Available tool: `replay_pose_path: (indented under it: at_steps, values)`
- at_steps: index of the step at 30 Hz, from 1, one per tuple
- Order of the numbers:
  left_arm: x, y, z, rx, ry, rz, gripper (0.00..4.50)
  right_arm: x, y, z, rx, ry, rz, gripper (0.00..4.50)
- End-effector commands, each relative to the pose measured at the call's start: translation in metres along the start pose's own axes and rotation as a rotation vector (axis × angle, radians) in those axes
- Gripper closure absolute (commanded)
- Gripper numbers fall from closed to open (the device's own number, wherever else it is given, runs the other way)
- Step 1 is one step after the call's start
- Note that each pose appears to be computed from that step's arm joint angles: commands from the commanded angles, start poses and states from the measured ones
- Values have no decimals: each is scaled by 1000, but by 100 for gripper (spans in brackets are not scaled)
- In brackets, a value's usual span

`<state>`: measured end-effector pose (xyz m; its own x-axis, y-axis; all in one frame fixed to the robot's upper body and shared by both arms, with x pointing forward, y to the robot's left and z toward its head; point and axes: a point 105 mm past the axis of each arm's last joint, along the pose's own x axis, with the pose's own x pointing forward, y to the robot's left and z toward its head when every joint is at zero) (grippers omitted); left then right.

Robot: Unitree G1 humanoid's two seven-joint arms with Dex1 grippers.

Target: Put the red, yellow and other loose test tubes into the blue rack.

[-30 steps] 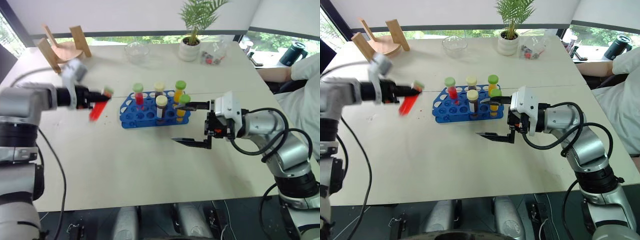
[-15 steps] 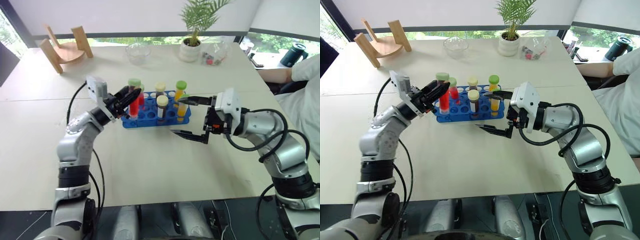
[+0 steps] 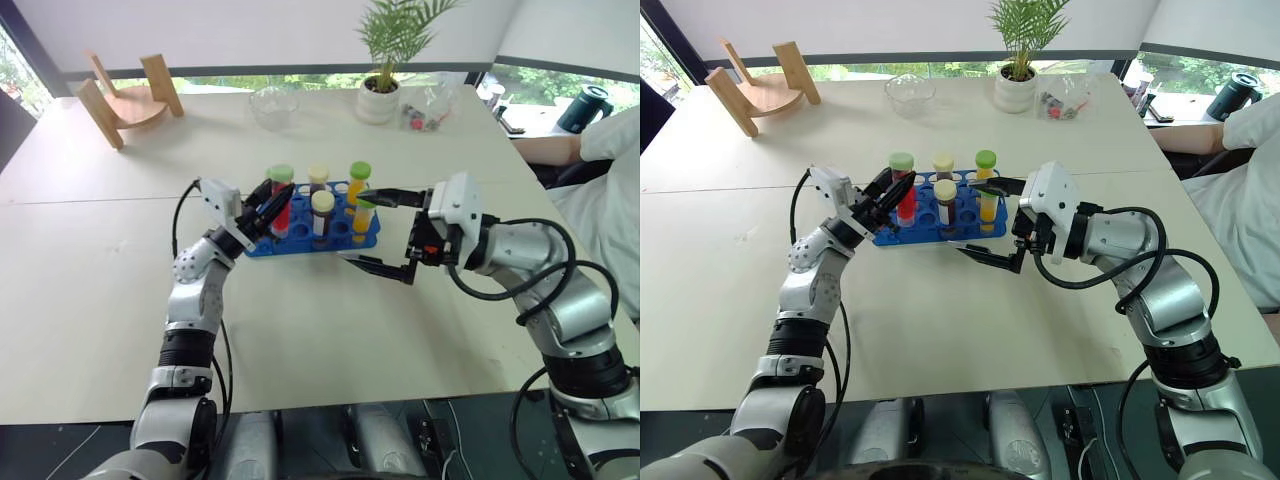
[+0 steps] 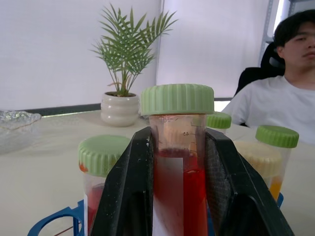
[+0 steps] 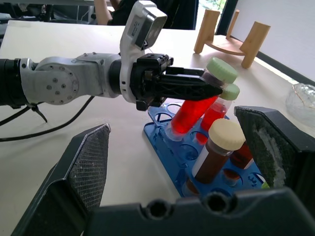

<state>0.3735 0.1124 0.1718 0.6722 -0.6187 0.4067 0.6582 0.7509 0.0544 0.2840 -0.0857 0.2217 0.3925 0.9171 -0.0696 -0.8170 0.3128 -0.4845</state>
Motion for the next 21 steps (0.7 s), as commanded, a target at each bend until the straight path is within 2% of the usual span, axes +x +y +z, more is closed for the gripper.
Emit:
replay_pose_path:
  at_steps: [1, 6, 8, 10, 13, 17, 21]
  values:
    - [3, -4, 0, 44, -23, -24, 370, -4, 0, 14, -36, -36, -17, 0]
    - [-3, -6, -10, 67, -1, -38, 370, -4, 2, 15, -34, -32, -22, 0]
    - [-7, -6, -14, 61, 15, -44, 263, -5, 2, 15, -29, -31, -23, 0]
    - [-10, -6, -15, 73, 23, -45, 175, -5, 3, 13, -26, -26, -22, 0]
    - [-21, -2, -8, 101, 56, -52, 8, -7, 4, 10, -15, -14, -25, 0]
    - [-37, 3, 7, 139, 119, -74, 3, -11, 4, 6, -3, 0, -36, 0]
    - [-79, 7, 34, 78, 349, -139, 3, -24, -7, -1, 55, 27, -98, 0]
